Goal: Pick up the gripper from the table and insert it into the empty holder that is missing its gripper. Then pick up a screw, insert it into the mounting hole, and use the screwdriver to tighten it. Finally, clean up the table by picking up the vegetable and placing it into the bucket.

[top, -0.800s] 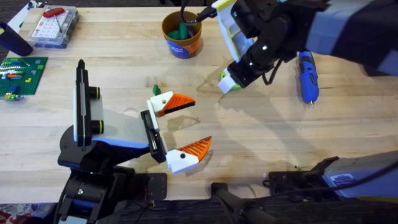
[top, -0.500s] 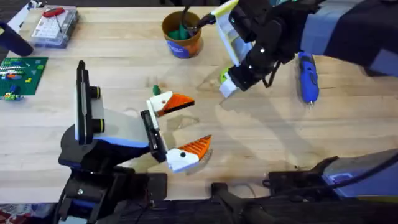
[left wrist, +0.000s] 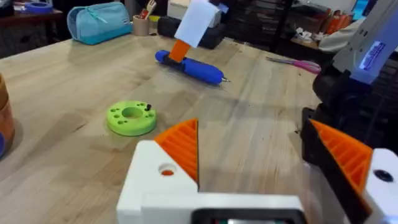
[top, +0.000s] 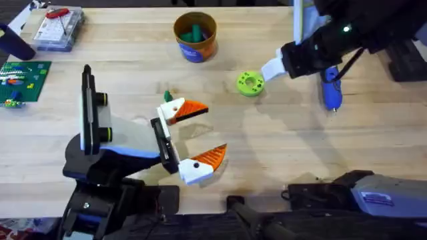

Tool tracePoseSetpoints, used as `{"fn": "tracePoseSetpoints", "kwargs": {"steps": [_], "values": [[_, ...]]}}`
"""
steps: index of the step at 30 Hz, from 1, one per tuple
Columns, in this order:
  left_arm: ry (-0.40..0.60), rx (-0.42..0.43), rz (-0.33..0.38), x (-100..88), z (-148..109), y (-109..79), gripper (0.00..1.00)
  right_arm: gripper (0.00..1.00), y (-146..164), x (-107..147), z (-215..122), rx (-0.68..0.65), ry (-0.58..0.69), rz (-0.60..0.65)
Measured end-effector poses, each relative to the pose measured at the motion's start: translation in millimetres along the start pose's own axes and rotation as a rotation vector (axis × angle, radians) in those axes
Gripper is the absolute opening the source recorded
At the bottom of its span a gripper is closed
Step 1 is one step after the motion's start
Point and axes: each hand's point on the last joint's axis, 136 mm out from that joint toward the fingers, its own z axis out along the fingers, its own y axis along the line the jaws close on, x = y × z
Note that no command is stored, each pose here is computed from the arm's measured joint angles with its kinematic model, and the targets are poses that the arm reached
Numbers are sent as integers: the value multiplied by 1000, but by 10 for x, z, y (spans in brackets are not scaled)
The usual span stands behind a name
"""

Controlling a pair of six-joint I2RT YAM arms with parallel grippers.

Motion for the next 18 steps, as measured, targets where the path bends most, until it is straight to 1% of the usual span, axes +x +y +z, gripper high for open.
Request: {"fn": "tracePoseSetpoints", "kwargs": {"steps": [5,8,11,14,18], "values": [[0,-3,0,-1,0,5,990,673,-14,4,-4,2,1,26],[0,-3,0,-1,0,5,990,673,-14,6,17,3,7,63],[0,-3,0,-1,0,5,990,673,-9,-35,69,2,-5,86],[0,-3,0,-1,0,5,990,673,6,-52,181,-8,-25,100],[-1,-3,0,-1,0,6,990,673,81,17,404,-55,-25,106]]}}
